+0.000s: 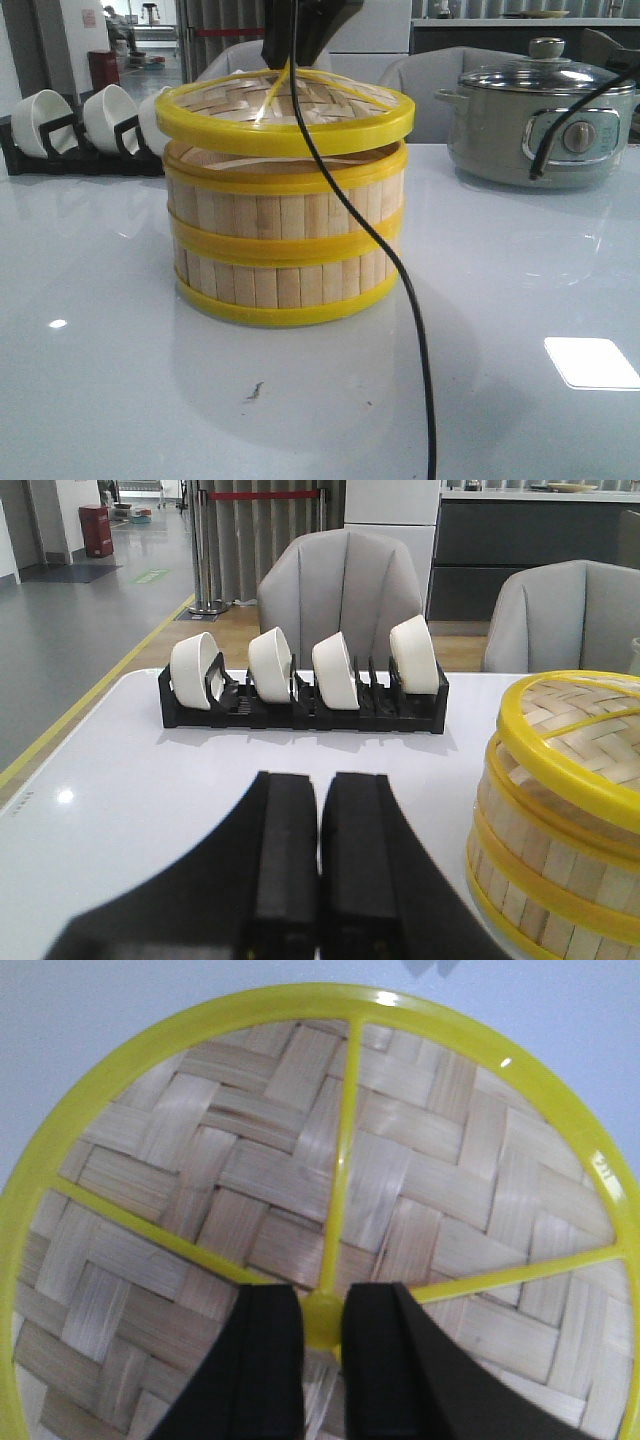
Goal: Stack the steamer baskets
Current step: 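Carry the lid over the stacked baskets and lower it on top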
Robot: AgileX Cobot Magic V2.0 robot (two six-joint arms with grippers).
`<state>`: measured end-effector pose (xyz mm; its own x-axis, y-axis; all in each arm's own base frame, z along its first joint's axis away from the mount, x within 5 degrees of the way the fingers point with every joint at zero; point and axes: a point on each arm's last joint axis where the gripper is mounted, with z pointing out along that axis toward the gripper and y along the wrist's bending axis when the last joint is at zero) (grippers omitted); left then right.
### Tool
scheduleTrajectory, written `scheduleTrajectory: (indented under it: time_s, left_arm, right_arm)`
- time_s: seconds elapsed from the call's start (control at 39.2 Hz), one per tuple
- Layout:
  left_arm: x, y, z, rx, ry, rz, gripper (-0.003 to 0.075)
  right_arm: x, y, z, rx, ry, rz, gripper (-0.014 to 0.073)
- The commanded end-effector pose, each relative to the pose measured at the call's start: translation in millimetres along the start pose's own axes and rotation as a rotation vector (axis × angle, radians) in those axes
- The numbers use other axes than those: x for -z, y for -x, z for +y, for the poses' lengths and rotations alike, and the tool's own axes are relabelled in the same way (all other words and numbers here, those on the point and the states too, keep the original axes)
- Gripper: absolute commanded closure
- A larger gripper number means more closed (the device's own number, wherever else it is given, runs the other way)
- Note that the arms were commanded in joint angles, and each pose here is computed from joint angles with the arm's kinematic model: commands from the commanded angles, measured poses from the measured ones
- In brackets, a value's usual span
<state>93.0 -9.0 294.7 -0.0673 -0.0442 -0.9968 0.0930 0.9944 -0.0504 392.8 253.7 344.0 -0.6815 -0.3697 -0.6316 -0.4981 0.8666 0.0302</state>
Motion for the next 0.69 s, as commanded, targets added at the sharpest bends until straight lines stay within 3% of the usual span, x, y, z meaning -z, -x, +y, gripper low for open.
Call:
scheduleTrajectory:
  time_s: [0.0,0.66]
  left_arm:
    - [1.0,17.7,-0.1,0.014,0.002,-0.115,0.0634]
    - [1.0,17.7,-0.1,0.014,0.002,-0.115,0.0634]
  right_arm:
    - [39.8,18.2,0.3,0.011,0.002,-0.153,0.0539]
    - [28.8,17.6,0.6,0.011,0.002,-0.146,0.0539]
